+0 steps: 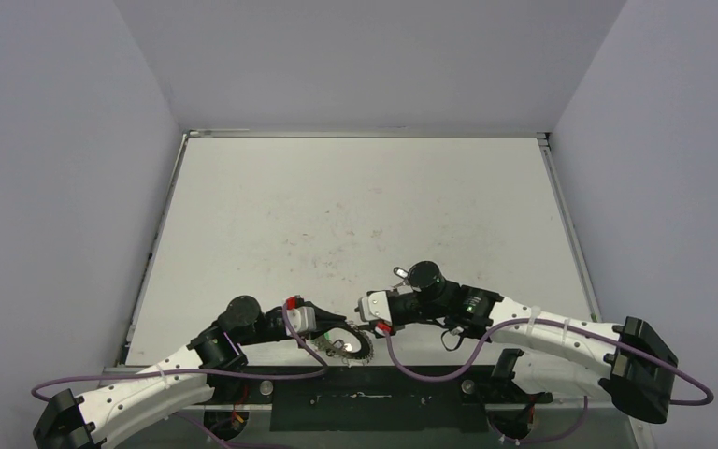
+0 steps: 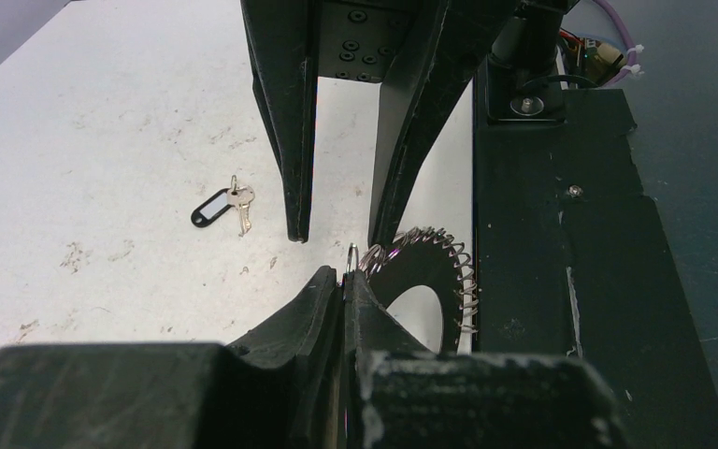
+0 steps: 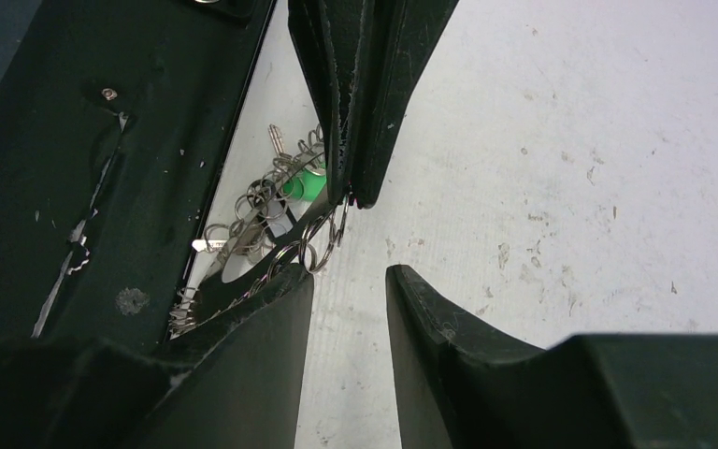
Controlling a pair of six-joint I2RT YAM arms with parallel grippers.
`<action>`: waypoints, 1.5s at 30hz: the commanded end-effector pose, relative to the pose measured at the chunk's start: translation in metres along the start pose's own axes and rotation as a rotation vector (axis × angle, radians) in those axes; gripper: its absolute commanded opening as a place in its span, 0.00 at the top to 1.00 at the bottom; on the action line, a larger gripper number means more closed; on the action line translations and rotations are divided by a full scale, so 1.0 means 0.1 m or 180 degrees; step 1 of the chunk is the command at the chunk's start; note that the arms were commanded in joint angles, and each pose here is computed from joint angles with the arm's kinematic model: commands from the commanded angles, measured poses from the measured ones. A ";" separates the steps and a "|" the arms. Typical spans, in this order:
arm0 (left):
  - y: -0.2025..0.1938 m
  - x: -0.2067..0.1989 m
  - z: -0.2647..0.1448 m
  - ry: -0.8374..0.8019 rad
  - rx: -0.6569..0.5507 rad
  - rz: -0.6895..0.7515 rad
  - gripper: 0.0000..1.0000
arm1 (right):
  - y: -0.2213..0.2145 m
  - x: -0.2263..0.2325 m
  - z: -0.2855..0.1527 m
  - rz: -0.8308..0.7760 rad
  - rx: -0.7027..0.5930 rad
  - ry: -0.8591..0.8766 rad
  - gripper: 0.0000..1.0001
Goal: Put the keys on the keyring
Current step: Adjust the keyring at the center of the board.
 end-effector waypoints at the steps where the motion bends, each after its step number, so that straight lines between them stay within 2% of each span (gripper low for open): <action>1: 0.28 -0.04 0.03 -0.0079 -0.0200 0.0134 1.00 | 0.16 -0.03 0.07 -0.0090 -0.0256 -0.0006 0.64; 6: 0.28 -0.04 0.03 -0.0078 -0.0200 0.0134 1.00 | 0.18 -0.08 0.07 -0.0092 -0.0256 -0.0090 0.70; 13: 0.28 -0.04 0.03 -0.0069 -0.0201 0.0133 1.00 | 0.22 -0.11 0.03 -0.0102 -0.0300 -0.0166 0.88; 18: 0.28 -0.04 0.03 -0.0067 -0.0203 0.0135 1.00 | 0.25 -0.14 -0.01 -0.0063 -0.0353 -0.0324 0.92; 21: 0.29 -0.04 0.03 -0.0069 -0.0212 0.0141 1.00 | 0.29 -0.17 -0.02 -0.0057 -0.0449 -0.0413 0.92; 25: 0.29 -0.04 0.03 -0.0064 -0.0211 0.0144 1.00 | 0.28 -0.13 0.03 -0.0022 -0.0465 -0.0321 0.80; 29: 0.30 -0.04 0.03 -0.0067 -0.0212 0.0145 1.00 | 0.24 -0.07 0.08 -0.0001 -0.0432 -0.0221 0.77; 41: 0.30 -0.03 0.01 -0.0041 -0.0228 0.0151 1.00 | 0.10 -0.04 0.09 -0.0079 -0.0214 -0.0168 0.76; 43: 0.30 -0.03 0.01 -0.0041 -0.0231 0.0152 1.00 | 0.10 -0.05 0.10 -0.0068 -0.0217 -0.0174 0.79; 45: 0.31 -0.03 0.01 -0.0041 -0.0236 0.0155 1.00 | 0.11 -0.05 0.11 -0.0061 -0.0232 -0.0165 0.87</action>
Point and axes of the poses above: each gripper's point midway between its finger pads, its own z axis out along the fingers, its own x axis along the line the jaws close on, y = z × x, the point moved 1 cm from there along -z, back along the fingers, and after that the axes turned 11 degrees about -z, right-handed, at the moved point
